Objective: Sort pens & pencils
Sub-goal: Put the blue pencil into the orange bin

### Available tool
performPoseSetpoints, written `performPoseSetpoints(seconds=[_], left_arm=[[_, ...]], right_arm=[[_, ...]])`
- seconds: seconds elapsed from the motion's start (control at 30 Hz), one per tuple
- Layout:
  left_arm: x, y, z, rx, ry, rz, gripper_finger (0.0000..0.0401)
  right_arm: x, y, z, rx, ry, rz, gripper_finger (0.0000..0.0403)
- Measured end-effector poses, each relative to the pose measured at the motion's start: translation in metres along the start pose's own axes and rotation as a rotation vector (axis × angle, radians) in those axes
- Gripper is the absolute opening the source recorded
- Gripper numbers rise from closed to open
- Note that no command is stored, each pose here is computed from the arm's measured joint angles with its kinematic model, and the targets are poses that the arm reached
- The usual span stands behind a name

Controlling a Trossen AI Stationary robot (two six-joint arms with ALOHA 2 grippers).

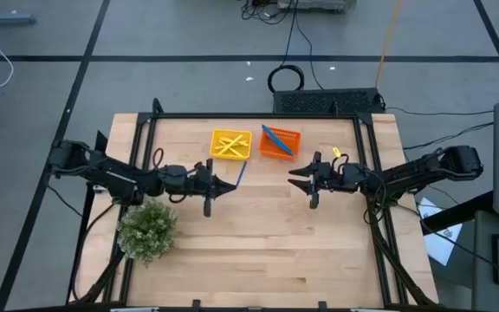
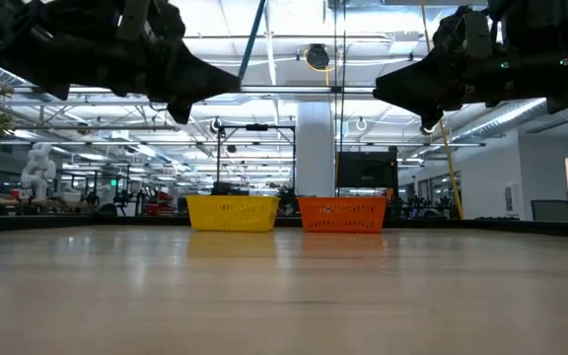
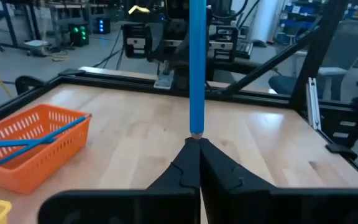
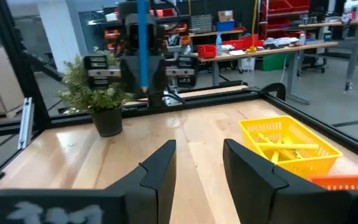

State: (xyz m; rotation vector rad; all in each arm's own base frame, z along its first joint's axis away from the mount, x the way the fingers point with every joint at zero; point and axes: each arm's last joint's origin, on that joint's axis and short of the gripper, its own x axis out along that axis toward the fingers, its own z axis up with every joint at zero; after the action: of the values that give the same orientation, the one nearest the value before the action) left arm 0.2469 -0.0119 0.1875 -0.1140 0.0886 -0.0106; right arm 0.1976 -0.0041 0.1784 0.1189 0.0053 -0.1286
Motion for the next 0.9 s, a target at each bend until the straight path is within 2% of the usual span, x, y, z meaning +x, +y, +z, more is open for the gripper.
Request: performPoseSetpoints(seconds=[0.23, 0.37, 0.57, 0.7, 0.9], left_arm=[[-0.001, 0.001, -0.002, -0.003, 0.006, -0.006, 0.0000], [-0.001, 0.001, -0.001, -0.008, -0.002, -0.007, 0.0000], [0.005, 0.002, -0.005, -0.013, 0.015, 0.024, 0.0000], [0.008, 0.003, -0.010, -0.020, 0.034, 0.030, 0.0000], [0.009, 0.003, -0.011, -0.022, 0.033, 0.031, 0.0000]], right_arm=[[-0.001, 0.005, 0.000, -0.027, -0.005, 0.025, 0.0121], [0.001, 0.007, -0.002, 0.001, -0.009, 0.037, 0.0121], [0.018, 0.014, -0.002, 0.009, -0.069, 0.065, 0.0127], [0.044, 0.019, -0.002, 0.007, -0.051, 0.064, 0.0162], [0.090, 0.028, 0.000, -0.006, -0.055, 0.064, 0.0243]])
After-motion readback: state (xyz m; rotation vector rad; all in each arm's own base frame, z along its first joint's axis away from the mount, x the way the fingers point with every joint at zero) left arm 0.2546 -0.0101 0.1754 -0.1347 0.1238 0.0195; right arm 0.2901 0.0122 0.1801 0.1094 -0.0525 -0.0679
